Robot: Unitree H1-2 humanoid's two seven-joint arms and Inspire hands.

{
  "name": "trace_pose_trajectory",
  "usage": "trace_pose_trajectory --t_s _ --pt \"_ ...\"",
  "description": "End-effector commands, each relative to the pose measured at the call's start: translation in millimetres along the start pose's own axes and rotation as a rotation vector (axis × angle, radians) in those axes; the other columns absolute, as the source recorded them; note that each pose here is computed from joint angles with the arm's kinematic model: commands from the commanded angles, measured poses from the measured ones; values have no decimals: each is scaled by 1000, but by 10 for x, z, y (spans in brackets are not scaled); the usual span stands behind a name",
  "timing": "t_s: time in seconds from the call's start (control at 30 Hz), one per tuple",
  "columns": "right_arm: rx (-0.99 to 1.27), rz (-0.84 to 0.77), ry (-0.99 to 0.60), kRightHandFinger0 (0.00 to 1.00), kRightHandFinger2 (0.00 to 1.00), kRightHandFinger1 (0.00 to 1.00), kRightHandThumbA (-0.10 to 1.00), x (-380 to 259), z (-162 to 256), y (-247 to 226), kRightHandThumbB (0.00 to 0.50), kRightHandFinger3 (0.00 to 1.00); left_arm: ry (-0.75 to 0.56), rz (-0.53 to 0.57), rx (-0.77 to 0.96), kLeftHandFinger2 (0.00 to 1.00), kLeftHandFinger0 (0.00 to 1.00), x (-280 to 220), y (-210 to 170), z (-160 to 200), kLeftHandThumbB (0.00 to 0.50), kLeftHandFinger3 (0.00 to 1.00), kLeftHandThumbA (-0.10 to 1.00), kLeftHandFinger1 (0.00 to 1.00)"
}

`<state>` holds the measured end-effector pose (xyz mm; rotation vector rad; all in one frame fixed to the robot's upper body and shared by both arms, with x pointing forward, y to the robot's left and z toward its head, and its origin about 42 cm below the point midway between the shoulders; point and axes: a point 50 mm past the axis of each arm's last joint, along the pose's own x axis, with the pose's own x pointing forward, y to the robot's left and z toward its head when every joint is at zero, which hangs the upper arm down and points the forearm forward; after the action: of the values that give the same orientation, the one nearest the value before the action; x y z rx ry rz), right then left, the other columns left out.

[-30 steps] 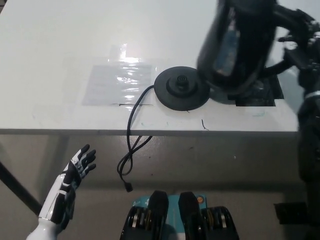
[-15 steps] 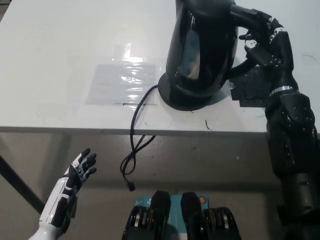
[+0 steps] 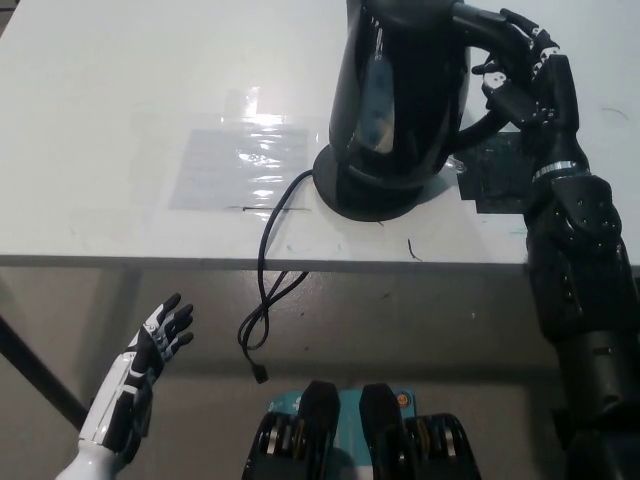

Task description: A kettle and its base are kept separately on the desk infront of the robot and the robot uses its right hand to lift the kettle by its handle and places it on its base to align it correctly.

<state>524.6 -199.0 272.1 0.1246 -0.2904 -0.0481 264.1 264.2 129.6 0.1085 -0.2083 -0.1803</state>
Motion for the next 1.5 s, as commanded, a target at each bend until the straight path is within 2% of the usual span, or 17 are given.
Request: trace_pose_trajectory --t_s 0.0,0.2,0.33,0.5,0.73,0.83,1.0,1.17,1.23,1.33,1.37,1.47 --pt "20 33 -241 0 801 414 -100 281 628 275 94 790 -49 -24 8 1000 1000 39 9 101 81 1000 985 1000" --pt "40 36 -227 1 815 448 -100 283 626 344 104 772 -54 -22 18 1000 1000 54 17 102 69 1000 986 1000" --pt "52 44 -227 0 805 442 -100 291 624 387 107 725 -57 -20 15 1000 1000 70 27 113 67 1000 985 1000" --pt "74 39 -211 0 813 446 -100 295 613 440 112 719 -54 -24 12 1000 1000 81 34 115 81 1000 985 1000" --pt "77 38 -201 0 815 439 -100 294 613 530 105 793 -65 -26 19 1000 1000 95 39 125 60 1000 985 1000" --pt "86 39 -194 0 817 431 -100 292 609 547 107 810 -64 -22 15 1000 1000 100 36 128 71 1000 982 1000" --pt "96 41 -186 0 812 424 -100 284 592 571 108 778 -71 -23 23 1000 1000 114 45 146 58 1000 988 1000" --pt "92 39 -171 0 829 460 -100 274 539 549 85 834 -69 -20 22 1000 1000 109 55 155 75 1000 990 1000" --pt "72 40 -177 0 811 463 -100 274 521 523 82 824 -73 -22 22 1000 1000 118 58 153 60 1000 989 1000" --pt "68 40 -175 0 807 465 -100 277 502 503 84 823 -71 -22 21 1000 1000 124 60 157 61 1000 991 1000" --pt "67 40 -174 0 779 449 -100 278 499 506 85 796 -71 -20 20 1000 1000 122 63 156 61 1000 990 1000" --pt "60 45 -178 0 789 458 -100 262 490 494 93 811 -73 -17 17 1000 1000 123 59 154 61 1000 985 1000"
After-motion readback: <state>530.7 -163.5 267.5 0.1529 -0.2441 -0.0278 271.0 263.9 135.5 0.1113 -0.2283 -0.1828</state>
